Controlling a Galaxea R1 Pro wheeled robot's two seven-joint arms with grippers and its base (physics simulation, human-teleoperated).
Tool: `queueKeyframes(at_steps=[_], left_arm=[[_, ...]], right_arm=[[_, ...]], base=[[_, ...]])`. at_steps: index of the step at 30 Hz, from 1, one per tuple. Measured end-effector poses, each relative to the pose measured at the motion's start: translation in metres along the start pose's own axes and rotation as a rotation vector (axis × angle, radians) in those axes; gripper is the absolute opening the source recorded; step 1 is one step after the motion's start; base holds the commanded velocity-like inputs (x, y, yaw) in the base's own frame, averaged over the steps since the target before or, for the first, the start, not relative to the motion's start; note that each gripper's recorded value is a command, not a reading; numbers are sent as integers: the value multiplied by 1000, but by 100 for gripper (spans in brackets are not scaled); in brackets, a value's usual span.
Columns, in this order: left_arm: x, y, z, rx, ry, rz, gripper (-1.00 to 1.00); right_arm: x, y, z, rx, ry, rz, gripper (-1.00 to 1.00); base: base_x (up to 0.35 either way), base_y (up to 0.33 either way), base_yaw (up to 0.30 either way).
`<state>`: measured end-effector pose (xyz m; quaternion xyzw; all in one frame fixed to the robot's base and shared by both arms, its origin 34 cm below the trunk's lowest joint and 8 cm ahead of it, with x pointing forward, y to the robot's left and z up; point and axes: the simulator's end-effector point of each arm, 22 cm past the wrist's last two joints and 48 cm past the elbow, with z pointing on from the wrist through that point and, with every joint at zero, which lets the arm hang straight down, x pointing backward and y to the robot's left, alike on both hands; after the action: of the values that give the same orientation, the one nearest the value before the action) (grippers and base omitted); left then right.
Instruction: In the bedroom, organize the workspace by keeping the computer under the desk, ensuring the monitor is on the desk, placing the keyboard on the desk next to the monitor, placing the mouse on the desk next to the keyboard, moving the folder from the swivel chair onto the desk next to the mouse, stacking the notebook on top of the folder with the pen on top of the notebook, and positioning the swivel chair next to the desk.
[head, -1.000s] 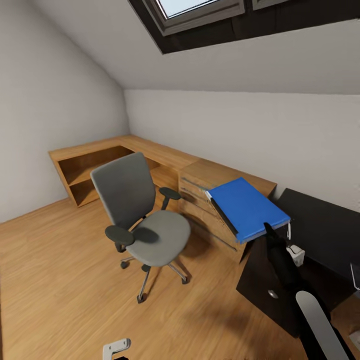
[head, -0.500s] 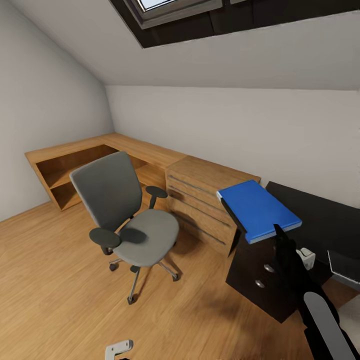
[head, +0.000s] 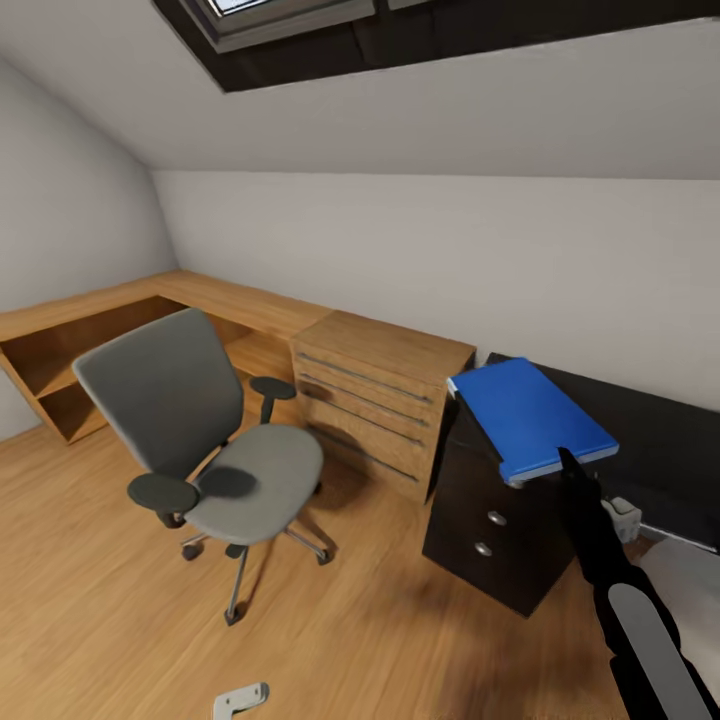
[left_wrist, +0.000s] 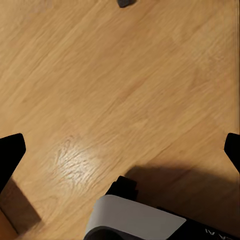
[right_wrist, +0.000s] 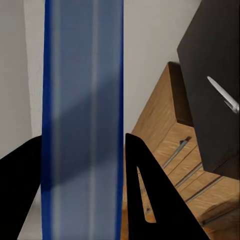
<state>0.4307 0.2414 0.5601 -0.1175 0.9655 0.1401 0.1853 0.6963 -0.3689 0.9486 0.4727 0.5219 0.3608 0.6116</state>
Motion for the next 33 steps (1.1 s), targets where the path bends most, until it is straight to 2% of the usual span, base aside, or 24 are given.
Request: queueKeyframes(at_steps=[5,7,13,19,33], left_arm=[[-1,-3,-7,6,1,4,100],[1,-8,-12,18,-4,32,100],[5,-9,-21,23,-5,68,100],[1,-5,-27,16,-23,49,100],[-5,-1,-42,17,-27,49,100]], right_arm=[[-4,4,0,8,-6,1,-100],[-9,3,0,22,-13,2,-100],[-14,9,0,31,-19,2,-100],[-17,16,-1,33,-20,2,-100],[-32,29,-2,39,-41,2,-100]], base=[[0,0,-272],[0,0,-272],[0,0,-272],[0,0,-272],[0,0,-272]])
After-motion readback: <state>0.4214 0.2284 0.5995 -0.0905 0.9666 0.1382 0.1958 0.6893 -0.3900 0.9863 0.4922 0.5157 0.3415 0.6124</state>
